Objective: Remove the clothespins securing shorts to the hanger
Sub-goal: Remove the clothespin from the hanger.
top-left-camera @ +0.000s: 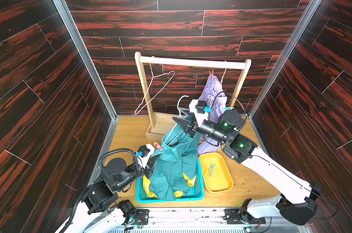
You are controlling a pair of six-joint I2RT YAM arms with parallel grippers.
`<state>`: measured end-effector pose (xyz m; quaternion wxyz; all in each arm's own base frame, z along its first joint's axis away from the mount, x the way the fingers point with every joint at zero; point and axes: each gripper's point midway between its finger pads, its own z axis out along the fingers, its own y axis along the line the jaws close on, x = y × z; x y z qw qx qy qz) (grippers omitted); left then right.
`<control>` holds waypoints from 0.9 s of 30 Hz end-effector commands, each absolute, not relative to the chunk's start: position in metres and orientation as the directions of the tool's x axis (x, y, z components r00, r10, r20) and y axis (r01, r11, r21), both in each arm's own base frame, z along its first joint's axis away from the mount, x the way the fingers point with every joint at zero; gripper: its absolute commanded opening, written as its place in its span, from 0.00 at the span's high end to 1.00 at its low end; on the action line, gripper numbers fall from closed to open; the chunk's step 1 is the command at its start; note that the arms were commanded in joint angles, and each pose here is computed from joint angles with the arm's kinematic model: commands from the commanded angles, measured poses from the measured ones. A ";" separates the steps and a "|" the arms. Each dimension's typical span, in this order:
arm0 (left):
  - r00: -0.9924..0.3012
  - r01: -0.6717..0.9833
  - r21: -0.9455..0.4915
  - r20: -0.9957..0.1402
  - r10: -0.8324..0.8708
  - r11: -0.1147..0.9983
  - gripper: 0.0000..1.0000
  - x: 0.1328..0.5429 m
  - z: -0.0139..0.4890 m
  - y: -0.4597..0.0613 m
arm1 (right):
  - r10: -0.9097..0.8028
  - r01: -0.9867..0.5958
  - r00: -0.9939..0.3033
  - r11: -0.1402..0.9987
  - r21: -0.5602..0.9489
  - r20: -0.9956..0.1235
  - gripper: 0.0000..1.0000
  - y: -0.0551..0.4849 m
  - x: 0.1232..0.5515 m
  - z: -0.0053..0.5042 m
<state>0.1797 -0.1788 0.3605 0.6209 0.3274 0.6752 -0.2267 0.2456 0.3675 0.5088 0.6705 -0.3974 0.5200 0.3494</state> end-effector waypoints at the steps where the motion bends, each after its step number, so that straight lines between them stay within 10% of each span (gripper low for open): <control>1: 0.058 0.726 0.108 -0.994 0.096 0.680 1.00 0.176 0.386 -0.179 | 0.064 -0.883 0.206 0.442 -0.157 -0.976 0.51 0.373 0.248 0.514; 7: 0.057 0.723 0.110 -0.993 0.099 0.682 1.00 0.177 0.385 -0.179 | 0.074 -0.886 0.208 0.437 -0.156 -0.975 0.81 0.375 0.247 0.516; 10: 0.067 0.721 0.111 -0.994 0.090 0.684 0.59 0.176 0.388 -0.177 | 0.067 -0.883 0.205 0.443 -0.155 -0.977 0.99 0.376 0.249 0.513; 14: 0.095 0.715 0.104 -0.994 0.051 0.692 0.00 0.171 0.398 -0.172 | 0.065 -0.879 0.206 0.450 -0.156 -0.976 1.00 0.376 0.251 0.506; 27: 0.166 0.675 0.154 -0.985 0.055 0.722 0.00 0.168 0.408 -0.160 | 0.167 -0.911 0.274 0.360 -0.200 -0.947 1.00 0.358 0.231 0.486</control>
